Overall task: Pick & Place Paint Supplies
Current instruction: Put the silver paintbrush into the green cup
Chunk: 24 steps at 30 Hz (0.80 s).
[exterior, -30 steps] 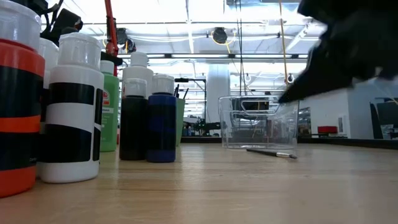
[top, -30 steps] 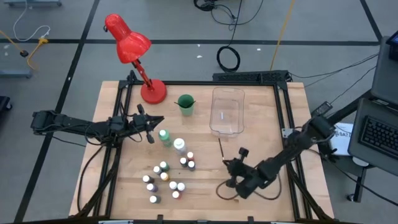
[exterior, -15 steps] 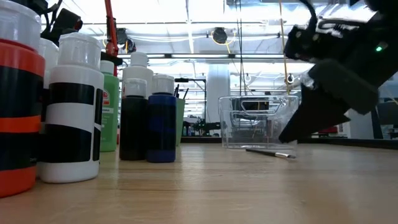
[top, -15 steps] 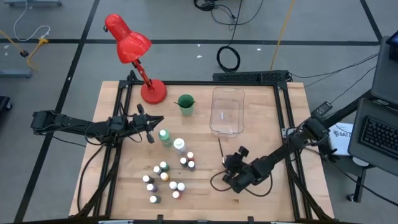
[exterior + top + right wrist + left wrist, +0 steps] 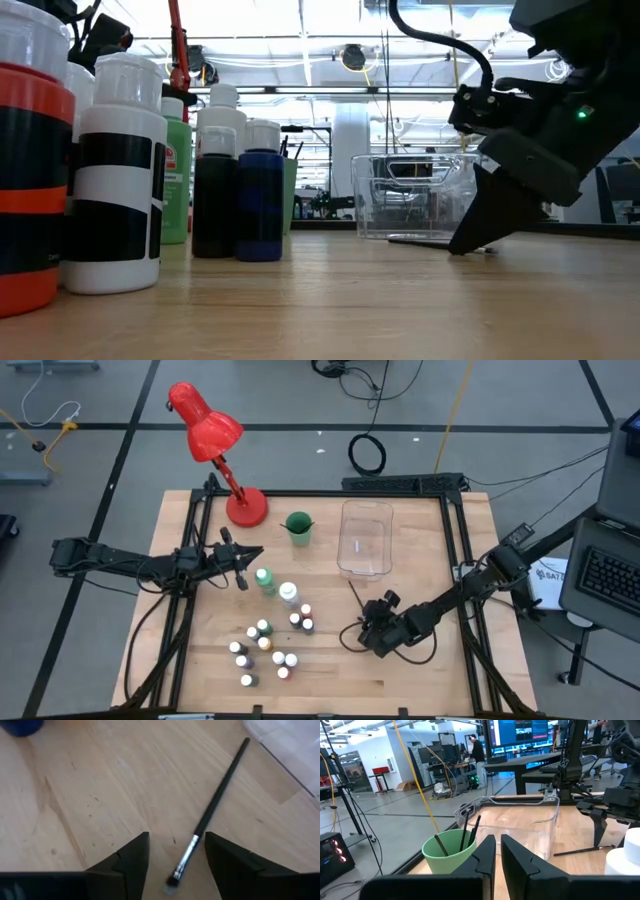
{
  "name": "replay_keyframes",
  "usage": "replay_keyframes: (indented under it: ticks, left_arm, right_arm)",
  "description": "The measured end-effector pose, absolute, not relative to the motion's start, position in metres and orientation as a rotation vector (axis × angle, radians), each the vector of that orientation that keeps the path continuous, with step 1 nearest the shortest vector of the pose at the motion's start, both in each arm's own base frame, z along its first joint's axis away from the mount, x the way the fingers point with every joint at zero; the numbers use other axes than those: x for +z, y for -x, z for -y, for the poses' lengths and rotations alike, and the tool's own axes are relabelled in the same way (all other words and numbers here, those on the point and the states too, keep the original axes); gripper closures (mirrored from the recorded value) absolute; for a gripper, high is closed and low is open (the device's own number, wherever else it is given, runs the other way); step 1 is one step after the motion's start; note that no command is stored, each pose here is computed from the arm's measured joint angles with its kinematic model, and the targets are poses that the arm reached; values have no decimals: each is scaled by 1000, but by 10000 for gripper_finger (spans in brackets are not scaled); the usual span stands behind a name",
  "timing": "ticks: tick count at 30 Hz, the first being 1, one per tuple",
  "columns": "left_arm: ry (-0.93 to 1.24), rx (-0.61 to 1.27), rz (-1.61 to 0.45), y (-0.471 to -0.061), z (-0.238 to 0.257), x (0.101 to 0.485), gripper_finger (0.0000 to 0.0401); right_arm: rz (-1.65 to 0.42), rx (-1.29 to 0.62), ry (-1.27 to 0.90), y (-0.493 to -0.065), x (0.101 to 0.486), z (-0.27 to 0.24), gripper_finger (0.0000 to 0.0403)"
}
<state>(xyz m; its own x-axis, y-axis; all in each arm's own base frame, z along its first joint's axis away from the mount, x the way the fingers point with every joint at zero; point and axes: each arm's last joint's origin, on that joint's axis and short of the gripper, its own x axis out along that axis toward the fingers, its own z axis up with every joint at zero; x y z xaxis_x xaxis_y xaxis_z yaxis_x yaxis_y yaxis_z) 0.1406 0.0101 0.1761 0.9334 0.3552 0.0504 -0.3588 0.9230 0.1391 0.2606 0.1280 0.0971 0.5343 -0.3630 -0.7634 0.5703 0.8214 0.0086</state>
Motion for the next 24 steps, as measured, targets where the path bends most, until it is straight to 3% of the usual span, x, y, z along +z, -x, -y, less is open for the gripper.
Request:
replay_keyframes:
  ticks: [5,15,24]
  left_arm:
    - [-145,366,24,-141,-10,176,368]
    - [-143,367,25,-141,-10,176,368]
    - [-141,366,25,-141,-10,176,368]
  right_arm:
    - [-894,-549,-278,-253,89,-124,260]
    - [-946,-510,-236,-250,87,-125,389]
    - [-881,-406,-163,-252,101,-135,397]
